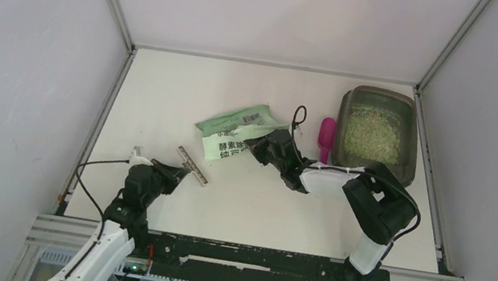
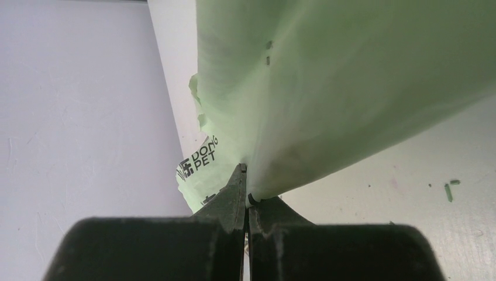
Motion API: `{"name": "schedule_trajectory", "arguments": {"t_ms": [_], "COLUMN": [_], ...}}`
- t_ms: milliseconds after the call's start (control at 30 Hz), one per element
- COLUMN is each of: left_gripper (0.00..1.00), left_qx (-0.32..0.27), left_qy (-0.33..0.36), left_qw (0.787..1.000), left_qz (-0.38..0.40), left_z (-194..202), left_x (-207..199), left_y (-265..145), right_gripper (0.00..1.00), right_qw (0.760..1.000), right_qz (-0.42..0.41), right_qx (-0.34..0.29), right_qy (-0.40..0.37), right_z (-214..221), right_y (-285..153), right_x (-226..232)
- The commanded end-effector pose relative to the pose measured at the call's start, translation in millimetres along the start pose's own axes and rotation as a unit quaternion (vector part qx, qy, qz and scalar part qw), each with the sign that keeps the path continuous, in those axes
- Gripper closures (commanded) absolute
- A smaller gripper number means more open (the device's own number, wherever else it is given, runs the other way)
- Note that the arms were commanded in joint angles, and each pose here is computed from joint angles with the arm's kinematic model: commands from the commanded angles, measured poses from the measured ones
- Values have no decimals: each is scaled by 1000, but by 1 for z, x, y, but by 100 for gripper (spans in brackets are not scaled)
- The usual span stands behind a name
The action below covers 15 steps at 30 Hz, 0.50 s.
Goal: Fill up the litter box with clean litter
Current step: Place the clamp at the center of the board.
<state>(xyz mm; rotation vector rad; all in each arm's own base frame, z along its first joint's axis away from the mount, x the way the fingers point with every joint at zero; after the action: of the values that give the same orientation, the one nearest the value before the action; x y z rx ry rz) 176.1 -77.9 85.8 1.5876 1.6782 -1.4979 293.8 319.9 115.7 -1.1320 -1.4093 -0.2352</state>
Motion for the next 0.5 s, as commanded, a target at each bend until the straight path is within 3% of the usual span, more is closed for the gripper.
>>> {"name": "schedule_trajectory", "arguments": {"t_ms": [0,467], "left_gripper": [96,96], "left_qx": [2,-20], "left_qy": [-8,-67], "left_qw": [1000,996], "left_qz": [7,59], "left_z": [5,2], "left_x": [10,0], "left_y": [6,5], "right_gripper": [100,100], "right_qw": [998,998], "right_qz": [-57,-56], "right_qx": [-12,-2], "right_qy": [13,23], "right_z": [-5,5], "right_y": [-2,7], "right_x": [39,38]}}
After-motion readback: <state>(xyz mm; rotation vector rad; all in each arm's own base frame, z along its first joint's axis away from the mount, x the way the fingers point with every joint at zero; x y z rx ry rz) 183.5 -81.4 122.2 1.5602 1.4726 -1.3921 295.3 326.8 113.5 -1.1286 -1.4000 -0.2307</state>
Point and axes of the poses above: each gripper's point midway between its finger pads, its own y axis out along the fingers, its own x axis along the line the jaws close on, z = x × y, the point moved 6 cm from there along -y, back along the fingers
